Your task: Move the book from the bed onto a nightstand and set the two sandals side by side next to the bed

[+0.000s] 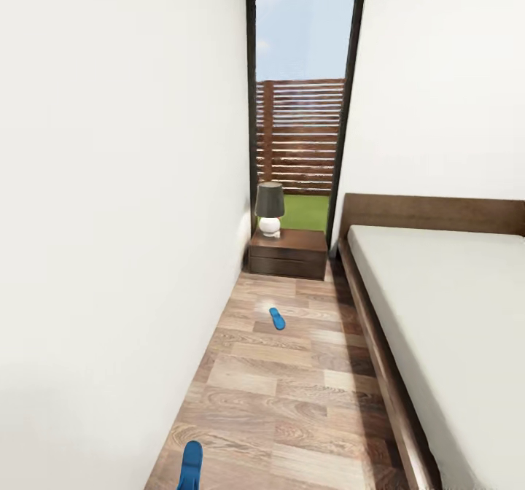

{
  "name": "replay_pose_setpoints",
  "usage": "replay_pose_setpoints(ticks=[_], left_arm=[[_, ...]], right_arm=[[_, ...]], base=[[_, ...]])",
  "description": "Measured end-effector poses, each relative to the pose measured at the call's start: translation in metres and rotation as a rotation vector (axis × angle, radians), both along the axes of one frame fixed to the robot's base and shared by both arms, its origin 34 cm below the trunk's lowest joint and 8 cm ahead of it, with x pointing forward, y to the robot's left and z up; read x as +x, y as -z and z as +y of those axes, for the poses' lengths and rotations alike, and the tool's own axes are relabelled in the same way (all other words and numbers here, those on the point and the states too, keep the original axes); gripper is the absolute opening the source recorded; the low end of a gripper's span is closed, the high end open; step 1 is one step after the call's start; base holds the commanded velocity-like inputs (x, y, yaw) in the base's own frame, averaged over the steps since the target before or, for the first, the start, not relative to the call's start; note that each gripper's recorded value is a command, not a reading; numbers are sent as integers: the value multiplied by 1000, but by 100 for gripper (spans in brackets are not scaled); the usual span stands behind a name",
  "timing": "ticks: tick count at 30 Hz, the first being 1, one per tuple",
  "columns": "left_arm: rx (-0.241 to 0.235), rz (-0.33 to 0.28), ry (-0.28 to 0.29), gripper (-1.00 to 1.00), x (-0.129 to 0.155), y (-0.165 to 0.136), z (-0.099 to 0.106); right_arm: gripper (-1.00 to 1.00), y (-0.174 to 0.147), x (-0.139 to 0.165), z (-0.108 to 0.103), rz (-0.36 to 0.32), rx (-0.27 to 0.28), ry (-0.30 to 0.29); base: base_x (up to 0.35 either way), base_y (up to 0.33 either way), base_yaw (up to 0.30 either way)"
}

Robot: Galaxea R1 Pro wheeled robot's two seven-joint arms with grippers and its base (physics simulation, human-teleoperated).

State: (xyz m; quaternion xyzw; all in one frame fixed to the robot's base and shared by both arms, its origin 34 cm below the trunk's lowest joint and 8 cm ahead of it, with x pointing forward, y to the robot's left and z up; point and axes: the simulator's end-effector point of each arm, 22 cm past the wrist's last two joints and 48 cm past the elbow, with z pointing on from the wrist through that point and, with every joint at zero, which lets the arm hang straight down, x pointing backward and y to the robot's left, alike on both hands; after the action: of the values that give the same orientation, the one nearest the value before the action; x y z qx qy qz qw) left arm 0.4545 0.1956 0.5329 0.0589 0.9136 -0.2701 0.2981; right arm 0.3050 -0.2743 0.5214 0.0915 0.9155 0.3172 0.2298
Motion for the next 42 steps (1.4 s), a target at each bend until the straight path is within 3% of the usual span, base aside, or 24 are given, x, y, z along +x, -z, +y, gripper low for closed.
replay_pose_setpoints(ticks=[9, 33, 42], left_arm=[[0, 0, 1, -100, 0, 0, 0], [0, 0, 1, -100, 0, 0, -1], [-1, -1, 1, -100, 0, 0, -1]], right_arm=[[100, 0, 0, 0, 1, 0, 0], [100, 0, 0, 0, 1, 1, 1], [100, 0, 0, 0, 1, -1, 1]], base=[[1, 0, -53], [0, 0, -272], [6, 0, -35]])
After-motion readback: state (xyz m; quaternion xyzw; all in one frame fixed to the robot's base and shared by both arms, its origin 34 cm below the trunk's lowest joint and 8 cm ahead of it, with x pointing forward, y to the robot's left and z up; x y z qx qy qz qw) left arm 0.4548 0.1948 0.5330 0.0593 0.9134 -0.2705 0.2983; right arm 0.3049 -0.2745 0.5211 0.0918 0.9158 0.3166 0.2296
